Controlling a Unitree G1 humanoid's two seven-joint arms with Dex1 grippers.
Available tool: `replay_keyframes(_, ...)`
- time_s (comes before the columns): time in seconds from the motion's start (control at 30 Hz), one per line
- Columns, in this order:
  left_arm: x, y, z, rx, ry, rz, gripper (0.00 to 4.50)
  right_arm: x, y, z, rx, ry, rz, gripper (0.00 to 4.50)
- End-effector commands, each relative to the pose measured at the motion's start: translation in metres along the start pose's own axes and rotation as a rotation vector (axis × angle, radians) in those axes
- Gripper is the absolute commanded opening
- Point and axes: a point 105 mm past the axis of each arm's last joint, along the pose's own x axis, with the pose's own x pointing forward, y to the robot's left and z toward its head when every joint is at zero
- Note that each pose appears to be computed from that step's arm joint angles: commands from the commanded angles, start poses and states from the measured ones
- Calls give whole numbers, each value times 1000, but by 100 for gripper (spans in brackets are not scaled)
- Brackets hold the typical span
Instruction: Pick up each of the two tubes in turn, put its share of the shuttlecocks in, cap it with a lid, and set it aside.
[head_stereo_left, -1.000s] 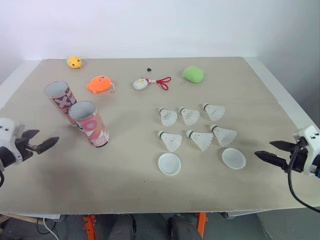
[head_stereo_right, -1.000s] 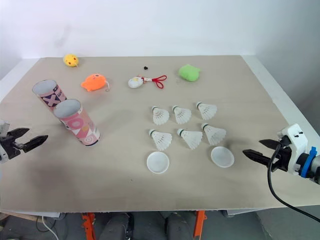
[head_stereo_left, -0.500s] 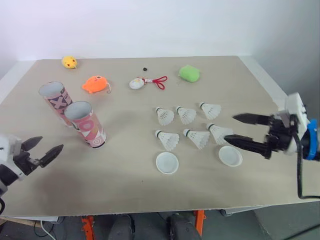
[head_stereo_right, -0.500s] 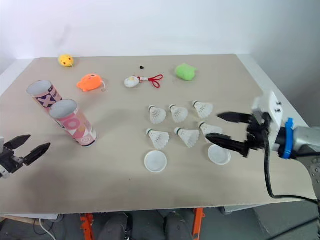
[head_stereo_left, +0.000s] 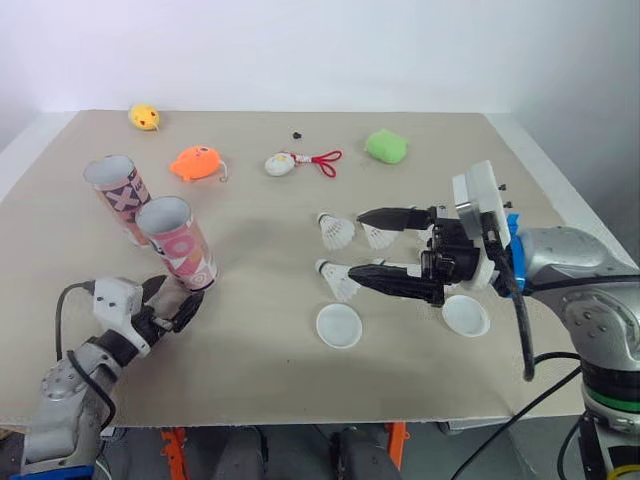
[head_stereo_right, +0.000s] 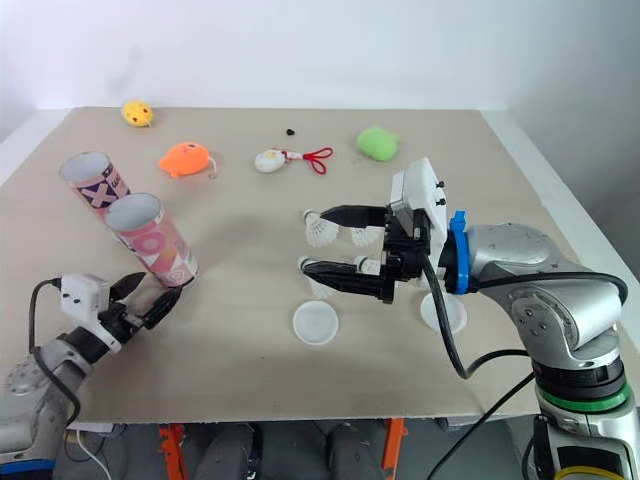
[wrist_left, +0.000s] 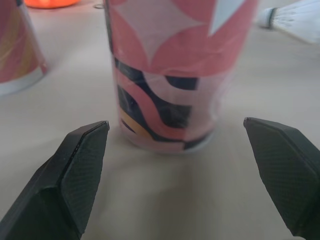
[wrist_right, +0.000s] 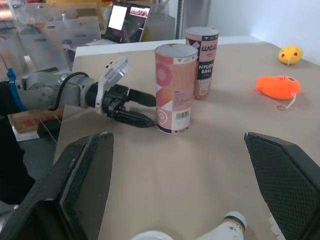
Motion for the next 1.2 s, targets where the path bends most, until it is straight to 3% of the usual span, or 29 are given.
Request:
replay_keyframes(0.03,10,8,6,41,-38,20,449,1,1,1,-39,-9,8,450)
replay_keyframes(0.53,62,-2,0,32,-68,-59,449,5,-3,-23,5,20,-50,450)
replay_keyframes(0.93,69,1,-2,34,-81,-44,449,6,-1,-26,12,16,-58,450)
replay_keyframes(1.07,69,1,-4,25,-76,-42,325,7,-1,-26,14,15,-55,450)
replay_keyframes(1.2,66,3,-5,29,-69,-36,325,7,0,-29,18,21,-62,450)
